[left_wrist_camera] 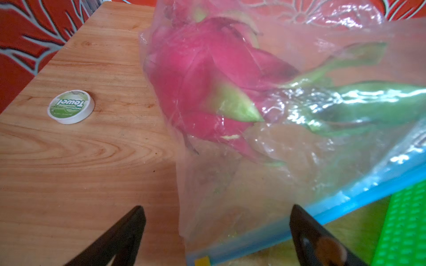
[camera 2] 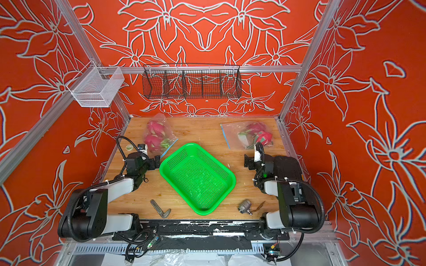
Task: Open the zip-top bag and take out the dragon fruit
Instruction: Adjust the basket at the center of the board.
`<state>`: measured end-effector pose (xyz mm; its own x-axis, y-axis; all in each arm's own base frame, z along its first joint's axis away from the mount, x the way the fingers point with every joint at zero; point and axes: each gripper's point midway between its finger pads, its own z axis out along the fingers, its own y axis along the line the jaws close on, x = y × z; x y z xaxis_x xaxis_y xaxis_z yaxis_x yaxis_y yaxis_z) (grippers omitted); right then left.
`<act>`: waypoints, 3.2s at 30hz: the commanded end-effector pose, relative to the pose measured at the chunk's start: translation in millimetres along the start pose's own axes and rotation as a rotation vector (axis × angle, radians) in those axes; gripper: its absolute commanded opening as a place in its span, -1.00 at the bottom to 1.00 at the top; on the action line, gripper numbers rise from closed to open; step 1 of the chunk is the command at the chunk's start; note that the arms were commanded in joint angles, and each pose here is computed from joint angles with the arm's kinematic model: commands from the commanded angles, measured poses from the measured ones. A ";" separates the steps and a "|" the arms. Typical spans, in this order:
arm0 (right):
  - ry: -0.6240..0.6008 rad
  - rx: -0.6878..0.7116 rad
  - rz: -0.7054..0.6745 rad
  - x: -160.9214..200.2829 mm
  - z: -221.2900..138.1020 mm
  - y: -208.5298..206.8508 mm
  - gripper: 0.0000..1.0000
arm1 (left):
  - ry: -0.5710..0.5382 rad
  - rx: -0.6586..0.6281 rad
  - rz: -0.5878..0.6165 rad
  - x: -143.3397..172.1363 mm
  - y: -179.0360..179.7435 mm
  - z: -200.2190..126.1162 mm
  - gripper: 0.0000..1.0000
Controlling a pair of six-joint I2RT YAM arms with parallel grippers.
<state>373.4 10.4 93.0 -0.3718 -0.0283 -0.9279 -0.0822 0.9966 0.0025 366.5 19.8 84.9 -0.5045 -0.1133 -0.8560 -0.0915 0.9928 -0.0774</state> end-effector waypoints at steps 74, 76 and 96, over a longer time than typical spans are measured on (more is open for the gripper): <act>0.309 -0.186 -0.606 -35.6 71.5 245.9 0.56 | 0.499 0.112 0.500 43.4 15.2 10.2 0.75; 0.315 -0.142 -0.552 -37.3 81.5 231.7 0.45 | 0.481 0.058 0.500 38.9 23.2 17.3 0.52; -0.165 -0.281 -0.485 -148.3 48.0 289.7 0.62 | 0.424 0.143 0.470 10.7 31.8 -18.7 -0.88</act>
<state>473.1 247.0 146.0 -0.3981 -0.3947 -0.8281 -0.2909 0.9104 -0.2940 351.1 64.5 74.5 -0.7871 0.3085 -0.5342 0.2391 0.9508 0.1968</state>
